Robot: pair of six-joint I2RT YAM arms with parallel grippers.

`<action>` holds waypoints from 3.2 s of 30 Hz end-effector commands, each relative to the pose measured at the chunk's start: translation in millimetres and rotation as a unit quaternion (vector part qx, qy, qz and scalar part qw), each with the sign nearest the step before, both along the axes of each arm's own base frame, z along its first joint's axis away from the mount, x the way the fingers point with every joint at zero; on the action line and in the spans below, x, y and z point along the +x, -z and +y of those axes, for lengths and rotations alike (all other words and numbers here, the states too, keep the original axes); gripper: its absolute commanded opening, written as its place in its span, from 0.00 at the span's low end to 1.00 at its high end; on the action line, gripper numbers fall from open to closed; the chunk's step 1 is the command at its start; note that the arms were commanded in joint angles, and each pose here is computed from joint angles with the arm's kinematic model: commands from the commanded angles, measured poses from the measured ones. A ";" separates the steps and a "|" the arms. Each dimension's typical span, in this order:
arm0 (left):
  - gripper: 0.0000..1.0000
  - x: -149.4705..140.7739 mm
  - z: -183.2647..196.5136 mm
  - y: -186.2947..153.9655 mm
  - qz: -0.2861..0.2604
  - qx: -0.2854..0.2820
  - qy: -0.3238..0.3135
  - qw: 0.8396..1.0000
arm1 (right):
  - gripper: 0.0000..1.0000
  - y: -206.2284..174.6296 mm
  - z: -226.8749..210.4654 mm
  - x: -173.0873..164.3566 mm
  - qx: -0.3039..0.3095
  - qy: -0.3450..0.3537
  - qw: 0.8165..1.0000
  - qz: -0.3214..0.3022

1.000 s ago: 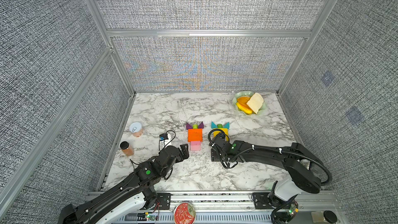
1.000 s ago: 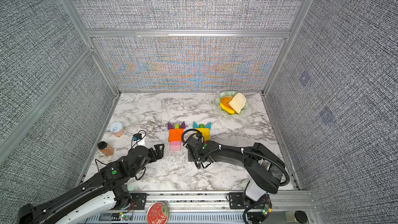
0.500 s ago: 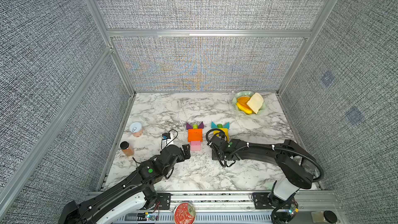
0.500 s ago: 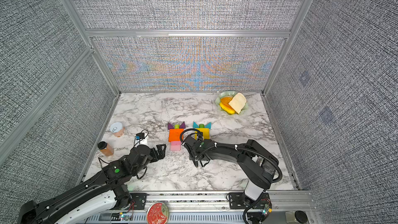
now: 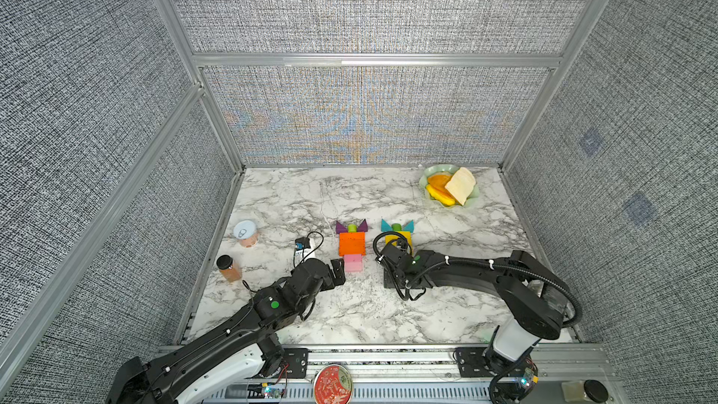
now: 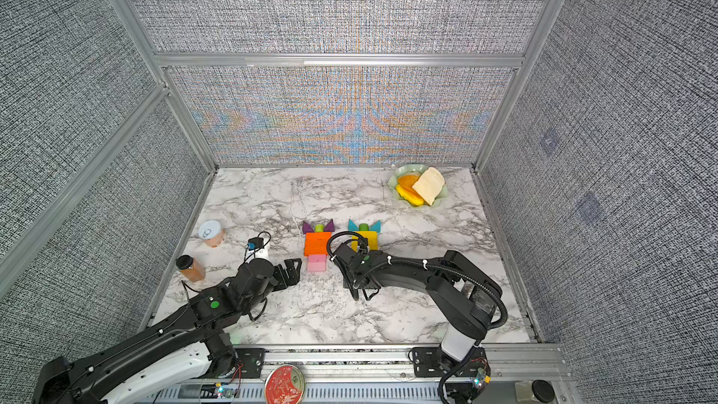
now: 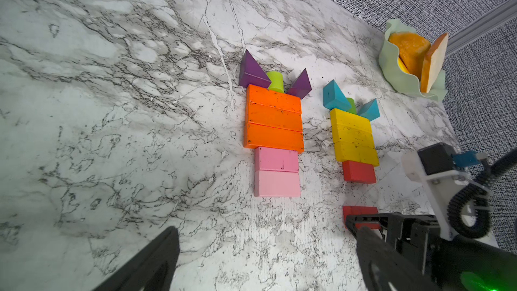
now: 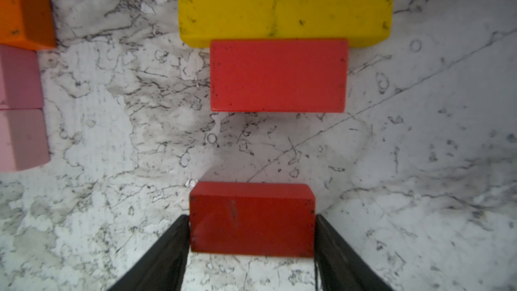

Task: Assemble a carrot with building blocks
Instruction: Assemble the building block at the center of the board.

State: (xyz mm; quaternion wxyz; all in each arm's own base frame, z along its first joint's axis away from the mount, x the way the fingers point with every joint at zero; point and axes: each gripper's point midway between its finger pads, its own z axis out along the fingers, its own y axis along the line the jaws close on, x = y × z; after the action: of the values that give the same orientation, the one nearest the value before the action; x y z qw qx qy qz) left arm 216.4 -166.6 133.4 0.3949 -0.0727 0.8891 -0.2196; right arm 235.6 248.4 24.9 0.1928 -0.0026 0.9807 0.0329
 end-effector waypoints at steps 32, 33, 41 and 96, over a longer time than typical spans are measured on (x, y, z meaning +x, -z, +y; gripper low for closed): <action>1.00 2.9 -8.9 -1.2 0.002 -0.011 0.011 1.000 | 0.67 10.2 -23.6 24.9 -0.031 -0.005 0.999 0.006; 1.00 3.4 -9.2 -1.6 0.002 -0.011 0.011 1.000 | 0.67 10.6 -22.8 24.8 -0.028 -0.007 1.000 0.007; 1.00 4.5 -10.2 -1.5 0.003 -0.009 0.011 1.000 | 0.68 11.4 -20.7 26.9 -0.023 -0.009 1.000 0.008; 0.99 5.9 -16.1 -0.1 0.012 -0.005 0.025 1.000 | 0.76 -6.4 -46.6 22.7 -0.054 -0.004 0.999 -0.002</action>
State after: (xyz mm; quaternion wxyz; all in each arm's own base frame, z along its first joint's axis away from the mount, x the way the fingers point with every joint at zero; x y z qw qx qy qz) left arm 221.1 -179.0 128.5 0.3760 -0.0595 0.8969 -0.2249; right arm 258.7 207.8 33.5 0.1962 -0.0161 0.9804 -0.0039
